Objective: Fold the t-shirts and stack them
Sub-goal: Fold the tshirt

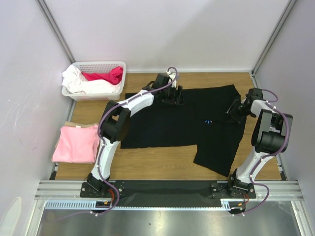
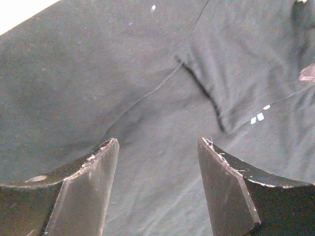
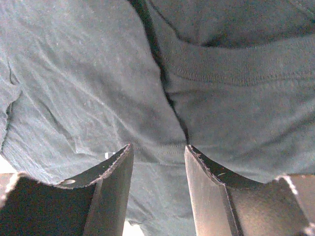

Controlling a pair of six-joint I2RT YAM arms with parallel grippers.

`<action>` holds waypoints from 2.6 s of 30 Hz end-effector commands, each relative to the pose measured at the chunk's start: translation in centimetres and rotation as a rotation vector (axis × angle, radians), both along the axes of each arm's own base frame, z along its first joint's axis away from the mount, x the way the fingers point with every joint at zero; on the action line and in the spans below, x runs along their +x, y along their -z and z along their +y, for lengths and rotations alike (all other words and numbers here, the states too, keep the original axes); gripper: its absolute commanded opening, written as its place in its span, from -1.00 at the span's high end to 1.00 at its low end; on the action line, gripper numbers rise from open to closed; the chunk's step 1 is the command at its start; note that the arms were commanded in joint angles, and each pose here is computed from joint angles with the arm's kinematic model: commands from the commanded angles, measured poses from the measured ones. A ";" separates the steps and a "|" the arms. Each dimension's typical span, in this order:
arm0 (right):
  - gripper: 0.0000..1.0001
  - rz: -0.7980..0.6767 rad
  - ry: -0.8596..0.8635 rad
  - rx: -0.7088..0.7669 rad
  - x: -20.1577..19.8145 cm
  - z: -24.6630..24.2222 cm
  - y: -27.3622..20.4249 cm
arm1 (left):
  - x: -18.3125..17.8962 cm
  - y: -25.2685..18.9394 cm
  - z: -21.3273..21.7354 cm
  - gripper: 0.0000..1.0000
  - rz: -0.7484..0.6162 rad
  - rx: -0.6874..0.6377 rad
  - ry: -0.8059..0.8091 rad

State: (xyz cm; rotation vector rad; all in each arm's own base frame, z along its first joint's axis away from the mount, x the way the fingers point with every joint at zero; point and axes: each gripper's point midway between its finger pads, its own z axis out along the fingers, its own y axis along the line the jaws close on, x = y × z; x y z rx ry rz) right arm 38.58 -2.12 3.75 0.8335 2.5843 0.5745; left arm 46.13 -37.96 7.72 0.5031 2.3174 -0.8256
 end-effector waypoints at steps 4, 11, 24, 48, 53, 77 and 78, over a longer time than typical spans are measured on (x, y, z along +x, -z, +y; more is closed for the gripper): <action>-0.04 -0.041 0.016 -0.043 -0.1 -0.4 -1.4 | -0.5 -5.7 -2.1 -0.46 0.028 -0.182 -0.096; 0.01 -0.017 0.038 -0.055 -1.3 -0.4 -0.5 | -2.0 -5.4 -4.1 -0.48 0.121 -0.244 -0.167; 0.94 -0.073 0.068 -0.063 0.1 -0.8 -1.3 | -3.0 -4.5 -6.9 -0.47 0.238 -0.351 -0.246; 1.00 -0.141 0.060 -0.055 -1.8 0.4 -6.3 | -6.7 0.8 -10.2 -0.36 0.402 -0.320 -0.371; 1.00 -0.134 0.059 -0.062 -2.2 0.3 -6.1 | -7.0 2.1 -10.3 -0.32 0.415 -0.310 -0.387; 1.00 -0.120 0.064 -0.049 -2.2 0.2 -5.3 | -6.6 2.9 -12.0 -0.16 0.432 -0.395 -0.364; 1.00 -0.118 0.064 -0.049 -2.2 0.2 -5.3 | -6.6 2.9 -12.0 -0.08 0.434 -0.397 -0.362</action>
